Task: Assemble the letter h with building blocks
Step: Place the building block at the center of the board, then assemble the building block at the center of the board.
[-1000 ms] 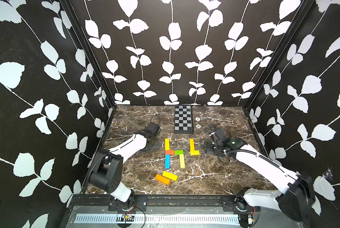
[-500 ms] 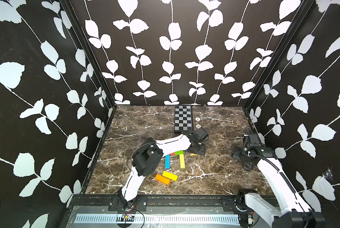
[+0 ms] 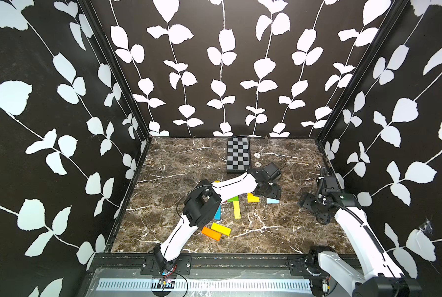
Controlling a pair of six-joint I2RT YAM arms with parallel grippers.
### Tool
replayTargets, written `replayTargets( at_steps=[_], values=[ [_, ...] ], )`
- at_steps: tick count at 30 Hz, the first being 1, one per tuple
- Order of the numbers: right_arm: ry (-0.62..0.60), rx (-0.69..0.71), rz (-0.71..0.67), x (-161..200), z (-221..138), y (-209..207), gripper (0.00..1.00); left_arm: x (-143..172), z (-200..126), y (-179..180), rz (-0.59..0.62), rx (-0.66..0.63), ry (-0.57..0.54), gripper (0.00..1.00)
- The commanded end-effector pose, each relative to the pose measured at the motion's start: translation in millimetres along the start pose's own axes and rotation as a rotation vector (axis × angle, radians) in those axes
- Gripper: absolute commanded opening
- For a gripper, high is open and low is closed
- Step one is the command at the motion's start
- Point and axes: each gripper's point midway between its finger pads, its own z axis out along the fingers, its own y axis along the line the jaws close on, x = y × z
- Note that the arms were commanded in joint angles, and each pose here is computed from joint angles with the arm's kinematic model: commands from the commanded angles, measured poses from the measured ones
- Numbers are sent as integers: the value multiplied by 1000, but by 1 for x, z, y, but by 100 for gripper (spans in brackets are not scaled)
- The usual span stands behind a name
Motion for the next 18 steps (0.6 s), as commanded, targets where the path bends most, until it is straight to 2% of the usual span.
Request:
replayTargets(
  at_steps=[1, 5, 7, 9, 11, 15, 18],
  values=[
    [23, -12, -57, 6, 8, 12, 90, -18, -66, -17, 79, -14, -99, 85],
    [68, -66, -164, 12, 25, 48, 92, -40, -162, -3, 150, -111, -335, 89],
    [120, -102, -245, 19, 40, 72, 94, -41, -211, 15, 159, -153, -447, 94],
    [155, -118, -325, 24, 55, 90, 94, -32, -244, 43, 128, -178, -510, 99],
    [184, -120, -420, 28, 67, 105, 93, -18, -264, 77, 41, -154, -526, 99],
    [199, -42, -571, 29, 88, 114, 92, 23, -282, 148, -162, -95, -546, 99],
    [199, 10, -635, 26, 100, 115, 90, 50, -295, 178, -240, -71, -599, 99]
  ],
)
